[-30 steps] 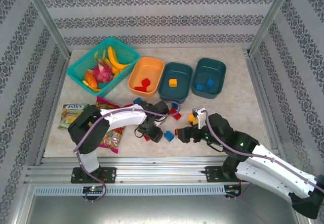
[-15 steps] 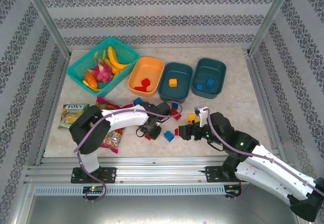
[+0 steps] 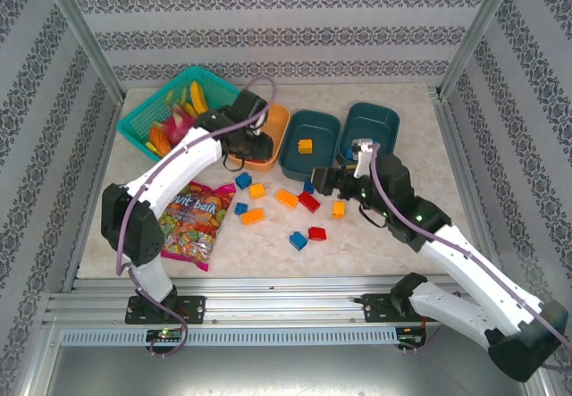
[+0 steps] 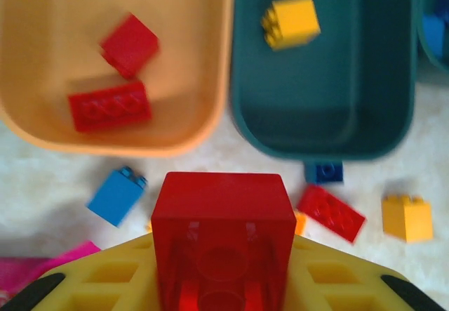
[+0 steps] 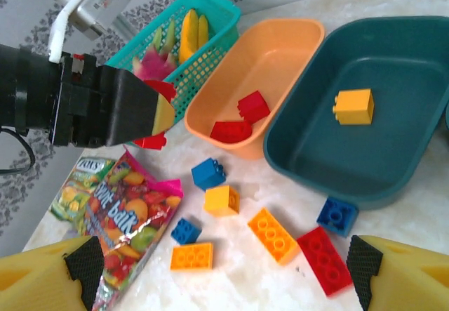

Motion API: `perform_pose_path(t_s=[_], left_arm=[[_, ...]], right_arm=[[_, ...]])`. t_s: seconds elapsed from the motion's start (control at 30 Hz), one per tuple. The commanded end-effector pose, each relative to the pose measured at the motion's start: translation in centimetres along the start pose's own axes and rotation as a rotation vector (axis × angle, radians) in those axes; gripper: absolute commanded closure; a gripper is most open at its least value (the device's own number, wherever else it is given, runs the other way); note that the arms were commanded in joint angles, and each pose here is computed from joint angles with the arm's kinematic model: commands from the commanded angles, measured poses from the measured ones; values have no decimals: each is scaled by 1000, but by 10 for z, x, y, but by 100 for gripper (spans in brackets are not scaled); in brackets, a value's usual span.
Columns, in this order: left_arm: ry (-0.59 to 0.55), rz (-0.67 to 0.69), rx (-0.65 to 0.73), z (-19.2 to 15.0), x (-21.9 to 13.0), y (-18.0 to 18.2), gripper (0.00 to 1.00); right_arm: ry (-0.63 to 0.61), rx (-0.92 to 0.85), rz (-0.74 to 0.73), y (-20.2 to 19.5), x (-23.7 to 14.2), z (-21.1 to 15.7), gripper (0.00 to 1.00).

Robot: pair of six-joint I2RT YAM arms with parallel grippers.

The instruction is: Sort the legos into containers by color

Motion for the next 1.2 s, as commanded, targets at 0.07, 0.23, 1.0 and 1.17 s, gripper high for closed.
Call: perform_pose_path(t_s=[0.07,0.23,1.0,1.17], left_arm=[[53,107,-77,28,37,36,62],[74,197,-133,47,68,60,62],[49,498,-82,68,142,107,61],[73,501,-82,63,151,109,57]], right_arm=[[4,57,21,6,29,31,9],[40,88,21,5,54,43,9],[31,166,37,-14,80,38,9],[38,170,42,-14,84,40,9]])
Point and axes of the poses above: each hand's point on the last joint's axis, 136 mm out from that joint toward the fingers, its own x axis out along the fingers, its own y axis along the line the jaws close on, z = x × y, the point moved 2 cm from there along -x, back along the fingers, and after that the axes turned 9 degrees about -x, right-handed, at the moved point
